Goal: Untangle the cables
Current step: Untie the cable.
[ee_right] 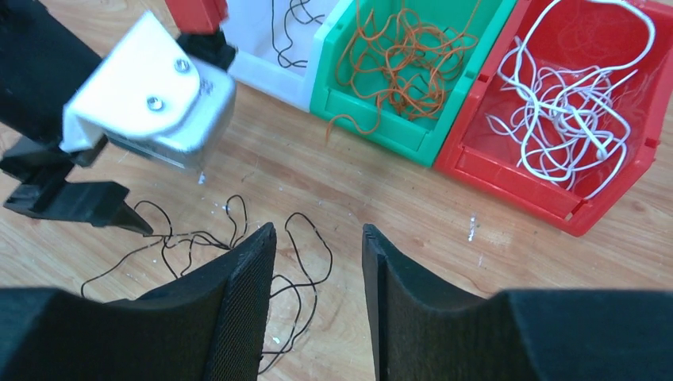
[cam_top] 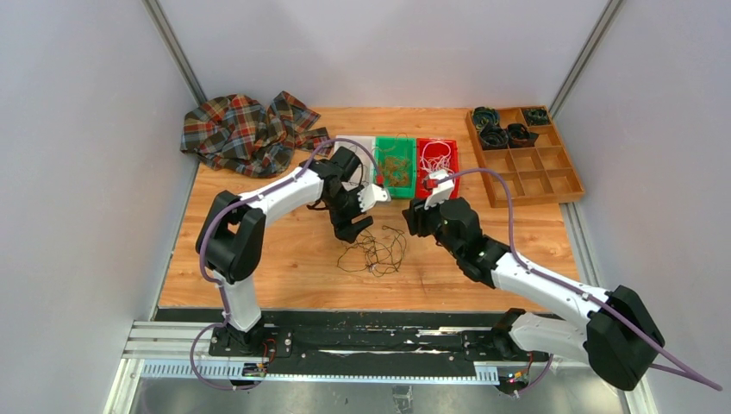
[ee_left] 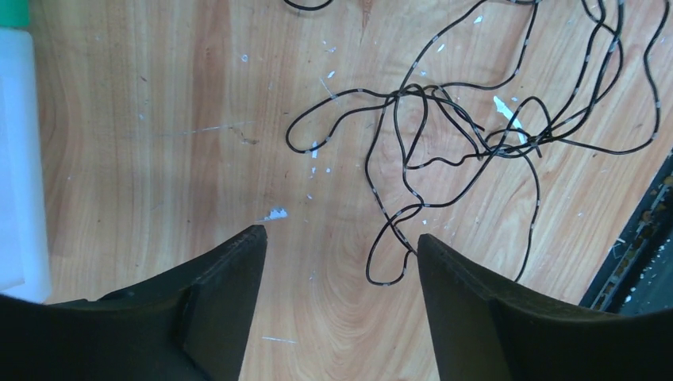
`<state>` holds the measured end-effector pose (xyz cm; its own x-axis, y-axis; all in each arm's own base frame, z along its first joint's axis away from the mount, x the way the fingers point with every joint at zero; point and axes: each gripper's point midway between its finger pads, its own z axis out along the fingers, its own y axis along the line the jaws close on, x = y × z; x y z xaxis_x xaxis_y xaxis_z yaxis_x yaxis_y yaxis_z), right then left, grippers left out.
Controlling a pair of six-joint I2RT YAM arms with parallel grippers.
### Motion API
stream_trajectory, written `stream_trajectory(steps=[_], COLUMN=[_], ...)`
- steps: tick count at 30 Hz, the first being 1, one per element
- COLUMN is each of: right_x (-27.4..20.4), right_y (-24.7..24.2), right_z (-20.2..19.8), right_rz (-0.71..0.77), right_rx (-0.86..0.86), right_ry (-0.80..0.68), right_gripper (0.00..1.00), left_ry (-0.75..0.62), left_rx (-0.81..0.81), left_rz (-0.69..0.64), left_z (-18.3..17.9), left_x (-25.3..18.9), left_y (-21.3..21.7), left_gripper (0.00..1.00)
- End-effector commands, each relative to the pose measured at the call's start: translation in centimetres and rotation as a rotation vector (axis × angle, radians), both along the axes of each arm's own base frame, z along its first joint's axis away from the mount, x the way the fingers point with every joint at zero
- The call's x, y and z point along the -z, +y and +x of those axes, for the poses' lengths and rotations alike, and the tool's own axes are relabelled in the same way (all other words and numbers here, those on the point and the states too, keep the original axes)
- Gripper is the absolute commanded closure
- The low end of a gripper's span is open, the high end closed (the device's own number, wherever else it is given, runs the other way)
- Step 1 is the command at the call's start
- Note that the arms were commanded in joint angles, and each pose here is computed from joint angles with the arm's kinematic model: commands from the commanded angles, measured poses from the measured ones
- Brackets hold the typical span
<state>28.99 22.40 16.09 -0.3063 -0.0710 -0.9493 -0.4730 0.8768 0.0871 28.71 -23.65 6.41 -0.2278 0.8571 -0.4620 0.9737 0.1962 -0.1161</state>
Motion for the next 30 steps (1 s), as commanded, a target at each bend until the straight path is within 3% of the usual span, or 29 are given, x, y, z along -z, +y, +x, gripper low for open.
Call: stream_trajectory(steps=[1, 6, 11, 15, 17, 30], right_x=[-1.9, -2.9, -3.8, -4.7, -5.4, -11.4], right_y=[-0.9, -1.4, -1.1, -0.4, 0.3, 8.9], right_z=[0.6, 0.6, 0.5, 0.1, -0.4, -6.2], right_rz=[0.060, 0.102, 0.131, 0.147, 0.163, 0.265], right_rx=[0.051, 0.075, 0.059, 0.007, -0.044, -0.468], right_ry=[-0.065, -0.087, -0.100, -0.118, -0.138, -0.263], right_gripper=[0.56, 0.55, 0.58, 0.57, 0.53, 0.37], left_ry=[-0.011, -0.017, -0.054, -0.121, -0.143, -0.259], left_rx=[-0.011, -0.008, -0.032, -0.027, -0.028, -0.065], left_rz=[0.034, 0.044, 0.056, 0.028, 0.011, -0.148], left_z=[-0.1, -0.5, -0.2, -0.2, -0.6, -4.0], left_x=[1.6, 1.8, 1.0, -3.0, -5.2, -18.2], left_y=[0.1, 0.4, 0.6, 0.9, 1.1, 2.3], left_gripper=[0.29, 0.37, 0.67, 0.90, 0.96, 0.99])
